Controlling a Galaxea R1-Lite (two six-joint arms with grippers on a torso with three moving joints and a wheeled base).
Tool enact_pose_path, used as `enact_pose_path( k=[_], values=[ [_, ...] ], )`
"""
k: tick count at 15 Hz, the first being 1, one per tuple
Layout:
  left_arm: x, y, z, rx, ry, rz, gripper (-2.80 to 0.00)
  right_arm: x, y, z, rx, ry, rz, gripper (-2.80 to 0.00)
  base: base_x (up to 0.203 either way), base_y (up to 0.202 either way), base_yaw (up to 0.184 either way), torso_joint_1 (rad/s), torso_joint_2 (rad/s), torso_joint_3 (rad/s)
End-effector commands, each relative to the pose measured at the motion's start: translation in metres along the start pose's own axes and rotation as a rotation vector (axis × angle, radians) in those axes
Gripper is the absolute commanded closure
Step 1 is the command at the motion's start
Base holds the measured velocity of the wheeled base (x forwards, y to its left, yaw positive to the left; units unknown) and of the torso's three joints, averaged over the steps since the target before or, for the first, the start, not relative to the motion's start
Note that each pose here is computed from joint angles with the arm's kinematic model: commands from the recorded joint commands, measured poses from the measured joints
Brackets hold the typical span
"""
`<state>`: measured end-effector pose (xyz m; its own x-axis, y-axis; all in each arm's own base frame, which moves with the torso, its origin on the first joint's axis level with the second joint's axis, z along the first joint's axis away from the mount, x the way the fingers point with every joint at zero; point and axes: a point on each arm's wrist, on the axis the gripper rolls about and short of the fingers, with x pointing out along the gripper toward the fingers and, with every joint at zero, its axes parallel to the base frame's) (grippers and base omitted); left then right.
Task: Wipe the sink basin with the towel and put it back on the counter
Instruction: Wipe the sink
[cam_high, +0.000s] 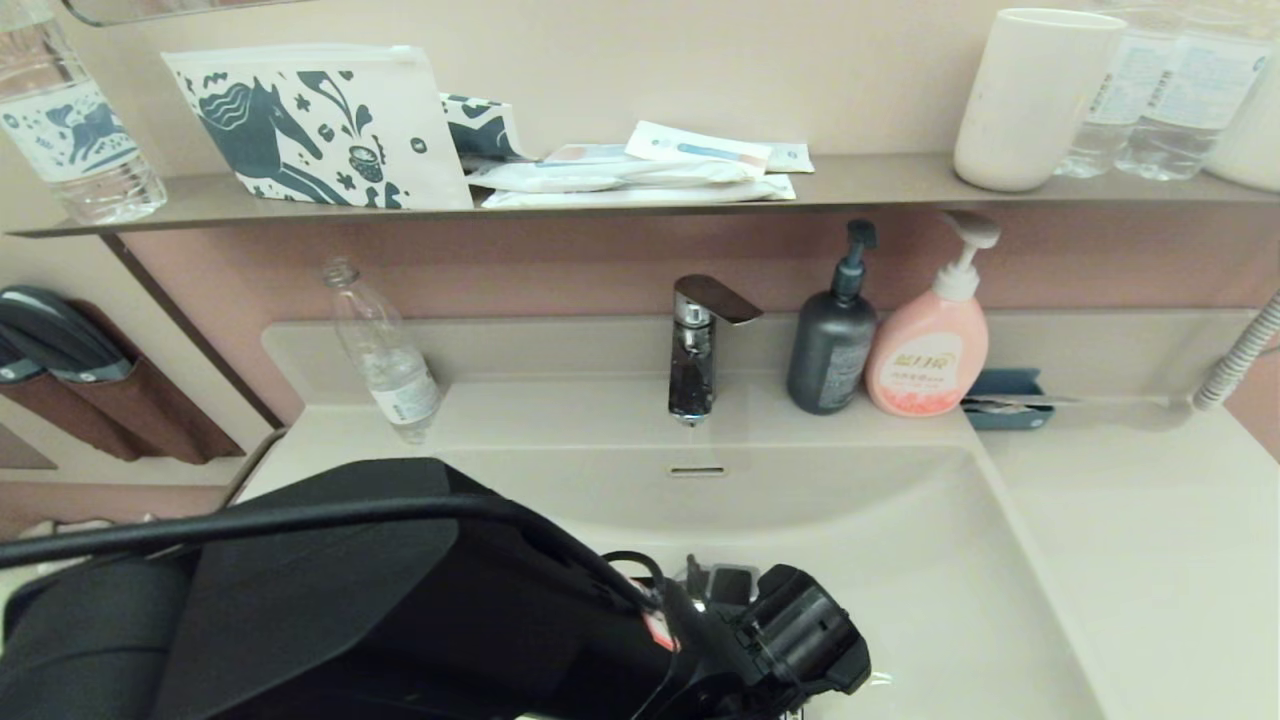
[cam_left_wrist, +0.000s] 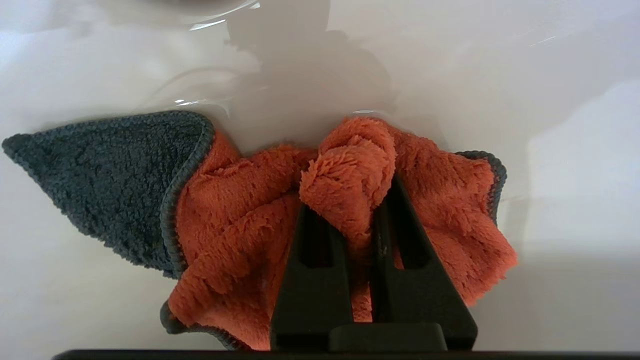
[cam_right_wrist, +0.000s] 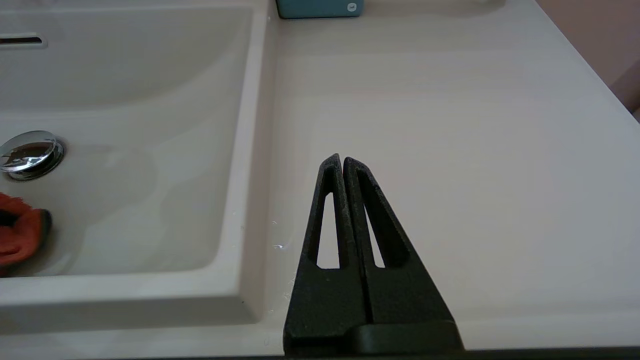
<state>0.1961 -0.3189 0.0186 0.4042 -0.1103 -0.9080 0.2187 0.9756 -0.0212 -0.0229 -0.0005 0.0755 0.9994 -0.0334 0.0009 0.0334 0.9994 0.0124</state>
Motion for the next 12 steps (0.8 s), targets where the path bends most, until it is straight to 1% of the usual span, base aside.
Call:
enact_pose_path(
  k=[1,2,4,8,12],
  values=[
    [-0.002,0.021,-0.004,0.010,0.027,0.042,0.00,0.000,0.000,0.000,0.000,0.001,0.000,0.00,0.000,0.000,0.000,0.000,0.00,0.000],
    [-0.002,0.031,-0.001,0.012,0.035,0.059,0.00,0.000,0.000,0.000,0.000,0.001,0.000,0.00,0.000,0.000,0.000,0.000,0.00,0.000],
    [-0.002,0.045,0.003,0.016,0.040,0.079,0.00,0.000,0.000,0.000,0.000,0.001,0.000,0.00,0.000,0.000,0.000,0.000,0.00,0.000],
    [-0.004,0.068,0.020,0.022,0.007,0.133,0.00,0.000,0.000,0.000,0.000,0.001,0.000,0.00,0.000,0.000,0.000,0.000,0.00,0.000],
    [-0.007,0.097,0.040,0.032,-0.023,0.180,0.00,0.000,0.000,0.000,0.000,0.001,0.000,0.00,0.000,0.000,0.000,0.000,0.00,0.000]
  ],
)
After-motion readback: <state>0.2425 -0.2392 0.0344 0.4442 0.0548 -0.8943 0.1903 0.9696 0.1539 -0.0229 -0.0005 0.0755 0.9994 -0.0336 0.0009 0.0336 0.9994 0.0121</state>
